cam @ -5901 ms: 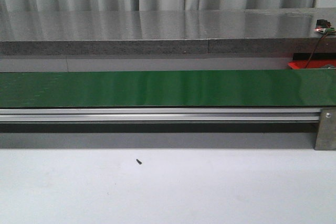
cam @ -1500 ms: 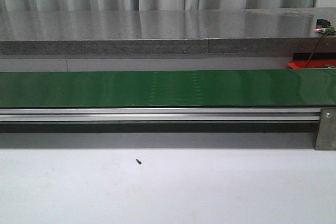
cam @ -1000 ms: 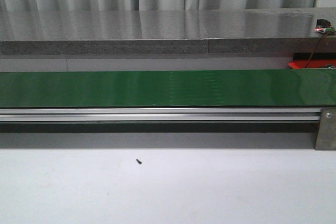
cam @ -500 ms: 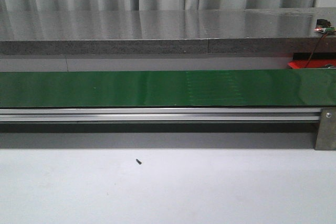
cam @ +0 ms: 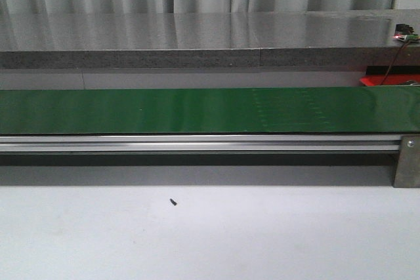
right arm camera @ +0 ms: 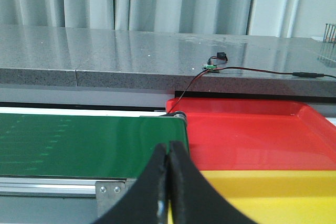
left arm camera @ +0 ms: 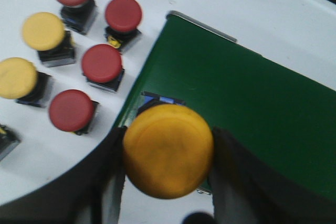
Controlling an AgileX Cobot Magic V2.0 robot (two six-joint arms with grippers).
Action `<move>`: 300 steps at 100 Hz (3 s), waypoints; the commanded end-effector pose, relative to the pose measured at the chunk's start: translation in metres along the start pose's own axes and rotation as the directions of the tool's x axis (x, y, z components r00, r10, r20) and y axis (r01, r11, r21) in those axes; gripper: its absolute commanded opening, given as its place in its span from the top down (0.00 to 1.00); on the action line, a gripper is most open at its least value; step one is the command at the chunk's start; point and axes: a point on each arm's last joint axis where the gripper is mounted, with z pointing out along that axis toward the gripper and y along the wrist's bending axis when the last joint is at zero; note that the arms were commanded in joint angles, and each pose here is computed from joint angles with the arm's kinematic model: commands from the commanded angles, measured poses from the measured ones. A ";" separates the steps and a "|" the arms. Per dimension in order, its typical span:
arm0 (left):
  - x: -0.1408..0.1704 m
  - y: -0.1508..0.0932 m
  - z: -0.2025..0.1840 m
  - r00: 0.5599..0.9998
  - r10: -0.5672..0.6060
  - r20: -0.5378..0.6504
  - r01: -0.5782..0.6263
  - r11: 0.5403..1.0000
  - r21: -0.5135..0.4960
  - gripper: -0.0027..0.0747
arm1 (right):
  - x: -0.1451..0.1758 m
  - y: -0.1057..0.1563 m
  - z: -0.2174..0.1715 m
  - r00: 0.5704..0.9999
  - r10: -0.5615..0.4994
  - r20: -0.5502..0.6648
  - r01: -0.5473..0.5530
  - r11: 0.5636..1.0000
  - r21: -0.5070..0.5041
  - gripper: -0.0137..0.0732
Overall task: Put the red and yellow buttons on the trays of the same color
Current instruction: 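Grasp the yellow push-button with the left gripper and lift it, then lower the yellow button onto the green belt and open the left gripper, then grasp a second yellow push-button with the left gripper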
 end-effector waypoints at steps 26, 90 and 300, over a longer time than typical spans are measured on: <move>-0.009 -0.032 0.034 0.998 0.065 0.019 -0.066 0.996 0.056 0.74 | -0.015 0.001 -0.003 0.993 -0.001 0.120 0.002 1.000 -0.006 0.92; -0.011 -0.041 0.038 0.997 0.054 0.047 -0.060 0.988 0.144 0.19 | -0.015 0.001 -0.003 0.993 -0.001 0.120 0.002 1.000 -0.006 0.92; 0.021 0.151 0.075 0.952 -0.275 0.134 0.301 0.921 -0.249 0.32 | -0.015 0.001 -0.003 0.993 -0.001 0.120 0.002 1.000 -0.006 0.92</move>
